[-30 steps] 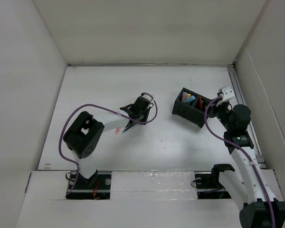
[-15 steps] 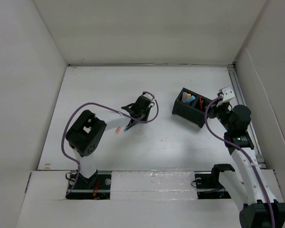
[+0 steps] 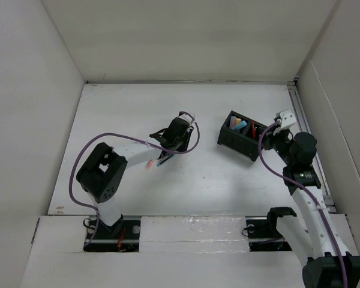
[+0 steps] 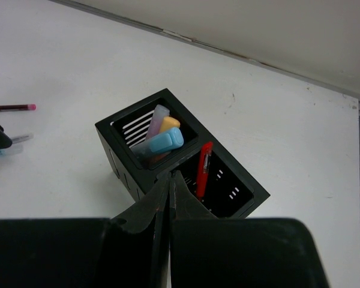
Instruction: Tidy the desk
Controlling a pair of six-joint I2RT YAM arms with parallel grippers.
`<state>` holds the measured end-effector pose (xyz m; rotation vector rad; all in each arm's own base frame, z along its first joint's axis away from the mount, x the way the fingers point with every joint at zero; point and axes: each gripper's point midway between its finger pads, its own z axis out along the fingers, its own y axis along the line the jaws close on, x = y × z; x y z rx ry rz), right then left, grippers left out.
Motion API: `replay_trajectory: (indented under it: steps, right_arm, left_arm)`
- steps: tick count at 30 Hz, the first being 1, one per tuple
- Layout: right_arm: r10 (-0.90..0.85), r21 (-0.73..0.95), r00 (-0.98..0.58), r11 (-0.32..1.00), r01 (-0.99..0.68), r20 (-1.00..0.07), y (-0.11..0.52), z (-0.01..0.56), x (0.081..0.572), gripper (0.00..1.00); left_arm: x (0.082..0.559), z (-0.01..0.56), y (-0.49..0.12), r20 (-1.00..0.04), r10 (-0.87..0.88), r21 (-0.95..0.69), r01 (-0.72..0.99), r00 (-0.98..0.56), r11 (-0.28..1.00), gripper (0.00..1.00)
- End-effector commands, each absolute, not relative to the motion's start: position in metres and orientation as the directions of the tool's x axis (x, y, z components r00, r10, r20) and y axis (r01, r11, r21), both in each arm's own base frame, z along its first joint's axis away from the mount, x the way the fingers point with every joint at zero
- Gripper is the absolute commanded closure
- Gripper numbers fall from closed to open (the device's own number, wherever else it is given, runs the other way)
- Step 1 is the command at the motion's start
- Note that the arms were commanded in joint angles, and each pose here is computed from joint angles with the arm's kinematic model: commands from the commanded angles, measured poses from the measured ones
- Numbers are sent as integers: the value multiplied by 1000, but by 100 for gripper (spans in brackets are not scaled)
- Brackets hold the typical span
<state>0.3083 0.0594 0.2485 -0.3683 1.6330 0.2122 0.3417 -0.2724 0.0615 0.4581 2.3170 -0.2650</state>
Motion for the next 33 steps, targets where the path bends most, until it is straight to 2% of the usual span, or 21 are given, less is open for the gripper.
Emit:
replay_trajectory:
  steps: [1,17,26,33]
  right_arm:
    - [-123,-117,8,920,-375,-992,64,276,310,98]
    - [-127,-121,9,920,-373,-992,63,277,308,98]
    - [-128,-122,8,924,-363,-992,62,277,305,98]
    - [-126,-120,7,926,-359,-992,61,278,305,98]
  left_arm:
    - [352,93,-279,-765,214,-68,407,-608,911,70]
    - [350,39,-267,-691,295,12,398,-660,917,71]
    - [348,27,-267,-673,309,14,406,-672,914,72]
    - [343,29,-269,-674,292,-15,408,-679,913,93]
